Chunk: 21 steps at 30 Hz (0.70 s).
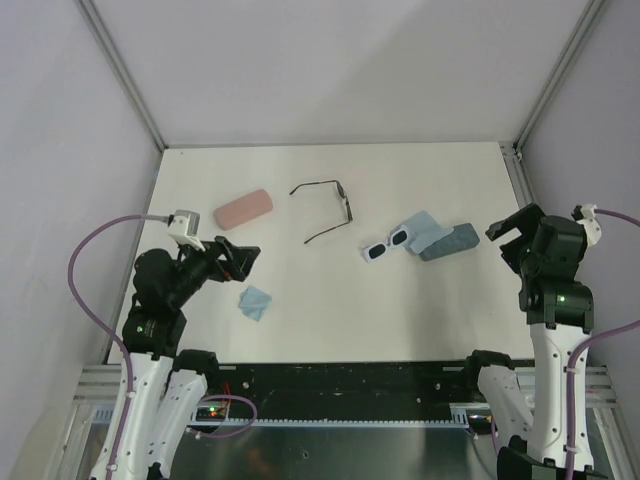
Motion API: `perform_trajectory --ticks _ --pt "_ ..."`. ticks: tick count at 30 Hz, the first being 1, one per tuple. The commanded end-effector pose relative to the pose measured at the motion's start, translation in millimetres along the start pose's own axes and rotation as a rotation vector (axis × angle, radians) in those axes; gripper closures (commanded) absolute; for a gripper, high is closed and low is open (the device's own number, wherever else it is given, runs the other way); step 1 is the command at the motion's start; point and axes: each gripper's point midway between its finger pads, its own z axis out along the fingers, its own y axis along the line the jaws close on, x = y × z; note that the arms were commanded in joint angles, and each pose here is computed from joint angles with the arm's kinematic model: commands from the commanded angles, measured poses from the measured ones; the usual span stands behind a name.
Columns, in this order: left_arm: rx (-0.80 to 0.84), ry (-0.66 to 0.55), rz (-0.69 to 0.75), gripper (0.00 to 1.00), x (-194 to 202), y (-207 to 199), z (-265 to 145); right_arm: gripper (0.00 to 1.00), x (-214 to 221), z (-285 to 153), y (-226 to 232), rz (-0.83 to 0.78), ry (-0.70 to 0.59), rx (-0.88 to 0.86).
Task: Organize the sunglasses
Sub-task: Pick up the sunglasses case from the center of the board.
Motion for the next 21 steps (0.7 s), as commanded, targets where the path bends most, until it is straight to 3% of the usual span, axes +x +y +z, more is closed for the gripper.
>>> perform_trajectory --ticks 1,14,21 --pt "0.039 -0.013 0.034 0.0 -4 -7 1 0.01 -11 -1 4 0.039 -0.028 0.009" --pt "0.033 0.014 0.021 0.0 1 -3 6 0.01 14 41 -8 0.147 0.097 0.168" --pt "0.028 0.028 0.014 0.0 4 -1 9 0.01 38 74 14 0.135 0.146 0.173"
